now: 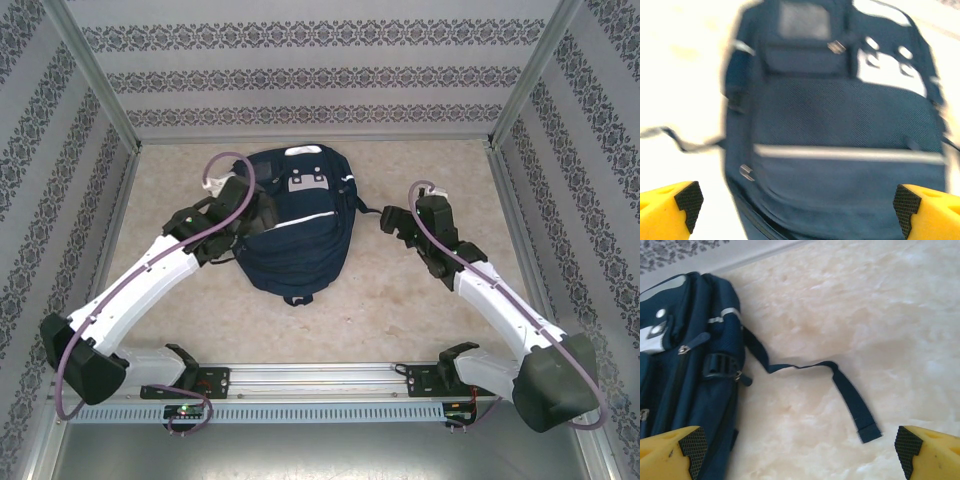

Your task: Pack books, pencil case, and school supplies into a backpack

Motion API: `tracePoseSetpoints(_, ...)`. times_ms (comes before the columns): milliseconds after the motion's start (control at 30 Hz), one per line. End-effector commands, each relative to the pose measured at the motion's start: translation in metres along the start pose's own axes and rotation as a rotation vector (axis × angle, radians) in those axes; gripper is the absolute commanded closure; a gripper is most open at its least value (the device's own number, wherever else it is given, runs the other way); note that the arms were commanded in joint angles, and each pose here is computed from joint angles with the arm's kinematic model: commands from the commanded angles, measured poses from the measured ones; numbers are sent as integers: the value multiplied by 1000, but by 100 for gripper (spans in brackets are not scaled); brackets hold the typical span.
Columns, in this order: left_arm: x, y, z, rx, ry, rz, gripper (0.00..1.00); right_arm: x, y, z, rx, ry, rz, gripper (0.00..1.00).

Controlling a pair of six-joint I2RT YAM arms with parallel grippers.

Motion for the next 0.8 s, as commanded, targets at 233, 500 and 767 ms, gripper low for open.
tracePoseSetpoints(233, -94, 101, -20, -173, -311, -348, 0, -25, -26, 19, 234, -66, 252, 2)
tracePoseSetpoints(500, -156, 133, -10, -205, -320, -421, 0, -50, -37, 1, 293, -75, 329, 2)
tracePoseSetpoints(767, -177, 130, -12, -225, -361, -265, 0, -72, -43, 15, 349, -80, 339, 2)
Point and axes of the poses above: each hand's point on the last joint's axis, 136 mm out from that joint toward the fingers, its own x axis back along the fingers, its own y axis along the line the jaws close on, z = x × y, the point moved 10 cm from there along x, back along the fingers, and after that the axes turned 15 degrees about x, right-handed, at the moved point
